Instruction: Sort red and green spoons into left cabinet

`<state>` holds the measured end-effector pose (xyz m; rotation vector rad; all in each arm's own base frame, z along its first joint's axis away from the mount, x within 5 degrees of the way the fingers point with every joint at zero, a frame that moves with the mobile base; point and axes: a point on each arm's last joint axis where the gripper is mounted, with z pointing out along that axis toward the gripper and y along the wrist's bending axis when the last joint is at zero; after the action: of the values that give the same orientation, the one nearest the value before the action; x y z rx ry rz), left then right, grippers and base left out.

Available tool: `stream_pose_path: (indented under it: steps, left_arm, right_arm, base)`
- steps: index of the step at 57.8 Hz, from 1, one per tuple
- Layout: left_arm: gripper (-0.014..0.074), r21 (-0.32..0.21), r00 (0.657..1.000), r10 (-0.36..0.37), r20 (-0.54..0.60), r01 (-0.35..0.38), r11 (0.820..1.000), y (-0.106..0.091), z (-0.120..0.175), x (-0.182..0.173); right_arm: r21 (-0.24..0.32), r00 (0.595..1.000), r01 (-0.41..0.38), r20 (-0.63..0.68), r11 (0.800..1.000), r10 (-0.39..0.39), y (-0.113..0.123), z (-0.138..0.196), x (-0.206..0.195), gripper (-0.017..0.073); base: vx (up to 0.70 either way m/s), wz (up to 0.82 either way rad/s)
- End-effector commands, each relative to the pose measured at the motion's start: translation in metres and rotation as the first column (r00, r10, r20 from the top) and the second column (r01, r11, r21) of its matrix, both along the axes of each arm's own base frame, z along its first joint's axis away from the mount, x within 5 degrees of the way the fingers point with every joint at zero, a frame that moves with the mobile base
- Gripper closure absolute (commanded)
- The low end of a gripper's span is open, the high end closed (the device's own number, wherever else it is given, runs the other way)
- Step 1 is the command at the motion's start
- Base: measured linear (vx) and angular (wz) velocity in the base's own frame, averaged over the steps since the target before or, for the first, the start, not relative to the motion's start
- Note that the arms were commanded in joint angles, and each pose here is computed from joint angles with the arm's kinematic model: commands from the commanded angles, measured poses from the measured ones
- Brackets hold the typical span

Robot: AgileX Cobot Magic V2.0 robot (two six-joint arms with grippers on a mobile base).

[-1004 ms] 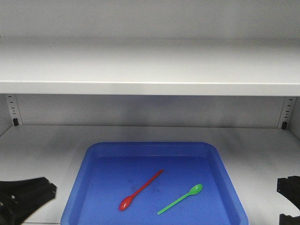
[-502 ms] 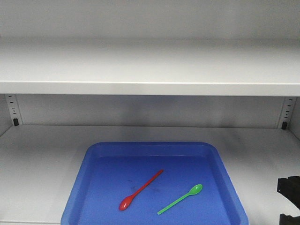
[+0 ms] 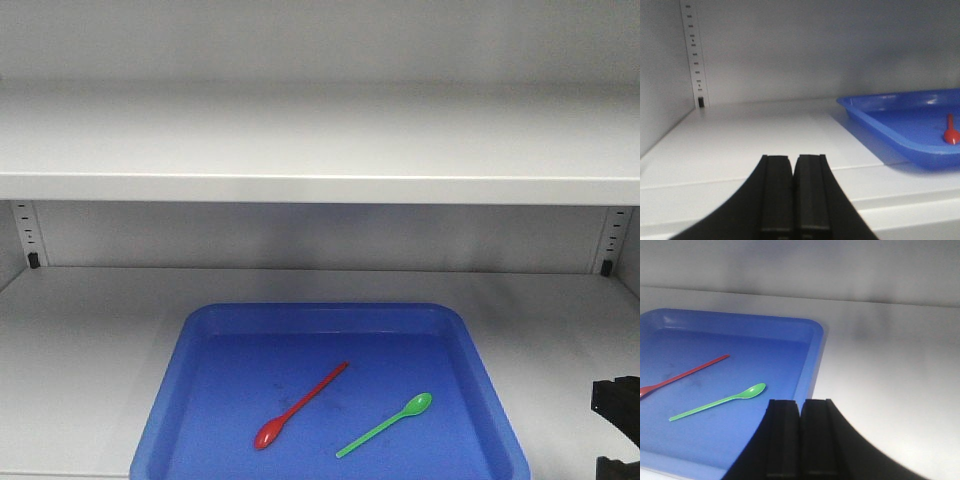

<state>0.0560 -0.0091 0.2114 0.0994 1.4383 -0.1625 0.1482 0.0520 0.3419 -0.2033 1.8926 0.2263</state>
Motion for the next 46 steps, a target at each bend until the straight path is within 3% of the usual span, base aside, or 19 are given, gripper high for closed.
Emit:
stream_pose_path:
  steps: [1,18,46]
  left_arm:
    - [0.0594,-0.019,0.995,0.015,0.102,-0.013,1.0,0.0018,0.003,-0.0032]
    - [0.0594,-0.008,0.999,0.005,0.045,-0.005,1.0,0.0008,-0.002,-0.002]
    - [0.0594,-0.006,0.999,0.005,0.043,-0.005,1.0,0.0008,-0.0022,-0.0019]
  right_arm:
    - [0.019,0.994,-0.031,0.102,0.999,0.029,0.0021,0.0174,-0.0007,0.0564]
    - [0.018,0.994,-0.031,0.101,0.999,0.029,0.0021,0.0173,-0.0007,0.0564]
    - [0.018,0.994,-0.031,0.102,0.999,0.029,0.0021,0.0174,-0.0007,0.0564]
  base:
    - [0.0,0.0]
    - [0.0,0.0]
    - [0.0,0.0]
